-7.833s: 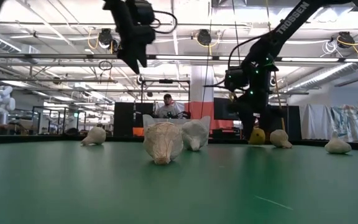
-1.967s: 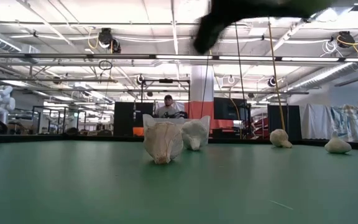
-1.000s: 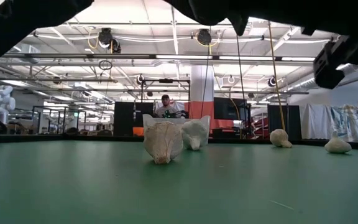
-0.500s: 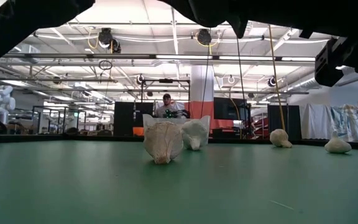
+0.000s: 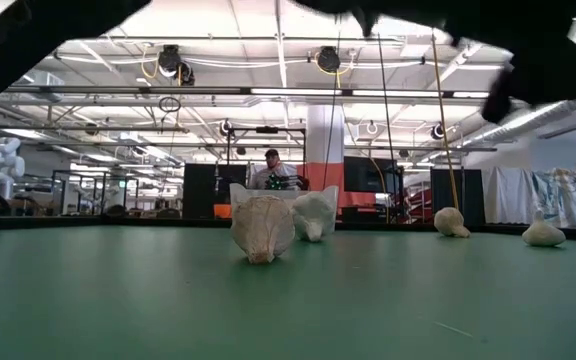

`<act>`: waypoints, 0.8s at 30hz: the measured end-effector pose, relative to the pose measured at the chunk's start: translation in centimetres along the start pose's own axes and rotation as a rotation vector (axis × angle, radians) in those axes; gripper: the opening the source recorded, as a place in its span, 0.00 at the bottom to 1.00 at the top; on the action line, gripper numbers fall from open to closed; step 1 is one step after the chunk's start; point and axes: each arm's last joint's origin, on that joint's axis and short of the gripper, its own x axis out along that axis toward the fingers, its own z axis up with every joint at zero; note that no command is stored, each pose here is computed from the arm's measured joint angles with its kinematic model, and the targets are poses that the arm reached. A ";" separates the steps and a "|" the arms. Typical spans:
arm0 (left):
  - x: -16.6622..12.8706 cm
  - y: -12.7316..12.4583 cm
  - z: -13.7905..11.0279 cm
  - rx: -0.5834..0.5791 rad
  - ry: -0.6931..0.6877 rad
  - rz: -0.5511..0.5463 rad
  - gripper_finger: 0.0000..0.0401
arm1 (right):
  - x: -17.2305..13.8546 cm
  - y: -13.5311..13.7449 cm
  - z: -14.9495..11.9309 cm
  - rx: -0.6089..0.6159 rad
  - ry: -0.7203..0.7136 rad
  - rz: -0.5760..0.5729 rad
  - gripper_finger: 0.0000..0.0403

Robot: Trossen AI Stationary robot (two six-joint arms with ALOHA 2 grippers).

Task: Sort produce into baskets
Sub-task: Put the garlic into the white bin

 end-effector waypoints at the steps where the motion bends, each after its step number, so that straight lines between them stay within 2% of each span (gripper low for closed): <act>1: -0.6 -0.1 0.4 0.025 0.044 0.013 0.69 | 0.0 0.1 -0.1 -0.002 0.007 0.010 0.60; 6: -4.4 -0.1 1.8 0.096 0.328 0.157 0.69 | -0.1 0.3 -0.3 -0.019 0.021 0.035 0.60; 12: -10.5 1.9 4.6 0.055 0.570 0.372 0.69 | -0.1 0.4 -0.1 -0.023 -0.047 0.076 0.60; 18: -15.3 4.4 5.6 0.009 0.772 0.642 0.69 | 0.0 0.6 0.3 -0.025 -0.126 0.111 0.60; 21: -16.6 6.1 5.5 -0.007 0.869 0.697 0.69 | 0.2 0.7 0.7 -0.016 -0.138 0.099 0.60; 24: -16.4 7.3 5.4 0.063 0.896 0.643 0.69 | 0.4 0.7 1.4 -0.007 -0.164 0.066 0.60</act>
